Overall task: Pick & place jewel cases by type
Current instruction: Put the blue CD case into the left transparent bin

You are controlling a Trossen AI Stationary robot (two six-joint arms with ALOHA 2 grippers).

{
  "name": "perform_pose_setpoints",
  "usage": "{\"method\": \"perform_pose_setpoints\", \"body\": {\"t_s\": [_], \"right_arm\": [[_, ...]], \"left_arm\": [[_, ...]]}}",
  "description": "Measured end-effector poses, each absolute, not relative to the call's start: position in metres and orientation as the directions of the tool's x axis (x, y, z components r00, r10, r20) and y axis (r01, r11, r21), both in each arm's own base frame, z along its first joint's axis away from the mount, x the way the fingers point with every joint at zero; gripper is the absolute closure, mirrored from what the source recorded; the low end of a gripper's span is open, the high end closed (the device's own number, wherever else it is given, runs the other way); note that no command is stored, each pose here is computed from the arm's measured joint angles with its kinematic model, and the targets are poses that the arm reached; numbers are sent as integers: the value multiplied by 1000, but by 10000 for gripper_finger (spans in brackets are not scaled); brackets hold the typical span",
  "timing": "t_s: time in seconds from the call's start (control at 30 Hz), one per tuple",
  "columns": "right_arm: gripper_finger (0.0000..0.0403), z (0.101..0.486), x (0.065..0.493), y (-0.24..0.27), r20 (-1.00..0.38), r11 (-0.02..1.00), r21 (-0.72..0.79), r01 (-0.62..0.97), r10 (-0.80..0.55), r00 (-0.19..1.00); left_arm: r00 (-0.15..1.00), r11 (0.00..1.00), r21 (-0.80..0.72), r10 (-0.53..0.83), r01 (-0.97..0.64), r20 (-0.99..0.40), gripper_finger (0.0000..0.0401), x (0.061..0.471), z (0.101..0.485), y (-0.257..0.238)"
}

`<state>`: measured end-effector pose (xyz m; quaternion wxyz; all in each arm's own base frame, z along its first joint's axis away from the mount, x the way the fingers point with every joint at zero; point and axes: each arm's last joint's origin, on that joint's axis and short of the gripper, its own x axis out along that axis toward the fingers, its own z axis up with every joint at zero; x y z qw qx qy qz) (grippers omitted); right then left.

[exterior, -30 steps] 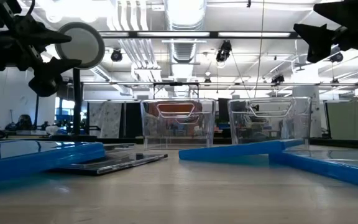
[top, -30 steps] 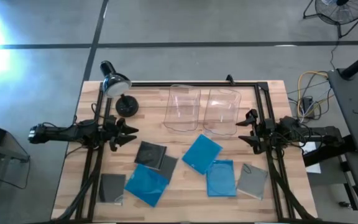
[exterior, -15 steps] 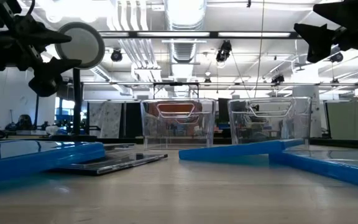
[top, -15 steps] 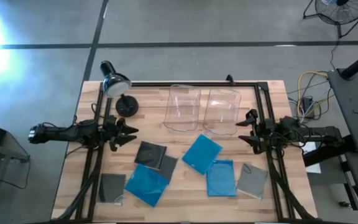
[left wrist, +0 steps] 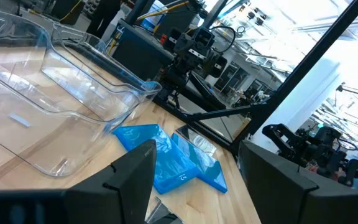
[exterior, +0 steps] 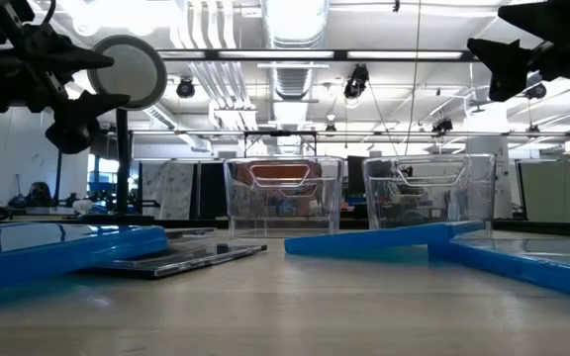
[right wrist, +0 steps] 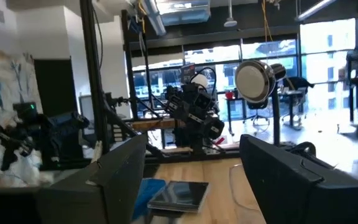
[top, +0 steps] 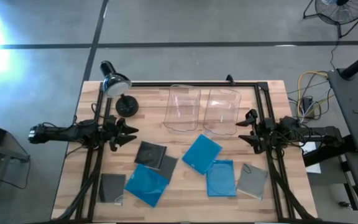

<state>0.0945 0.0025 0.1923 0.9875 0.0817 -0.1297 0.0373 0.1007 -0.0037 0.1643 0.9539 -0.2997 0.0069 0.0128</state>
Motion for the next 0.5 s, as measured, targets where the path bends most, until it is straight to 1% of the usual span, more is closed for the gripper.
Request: {"method": "perform_pose_setpoints", "body": {"t_s": [0.07,0.1,0.17,0.23,0.37,0.43,0.5], "right_arm": [[152,193,94,1,270,964,253,-82,11,963],[152,194,94,0,279,937,343,-72,-28,960],[151,195,94,-2,285,847,528,-63,-106,953],[150,194,94,-4,280,752,656,-67,-160,947],[147,192,96,-4,252,619,779,-98,-165,954],[147,190,99,-3,227,548,828,-119,-133,965],[147,187,102,-1,194,502,854,-133,-71,978]], "left_arm": [[1000,820,-572,20,-28,-21,188,101,164,-4],[1000,820,-572,20,-29,-21,188,101,164,-4],[1000,820,-572,20,-28,-21,188,101,164,-4],[1000,820,-572,20,-28,-21,188,101,164,-4],[1000,820,-572,20,-28,-21,188,101,164,-4],[1000,820,-572,20,-28,-21,188,101,164,-4],[1000,820,-572,20,-28,-21,188,101,164,-4]]}}
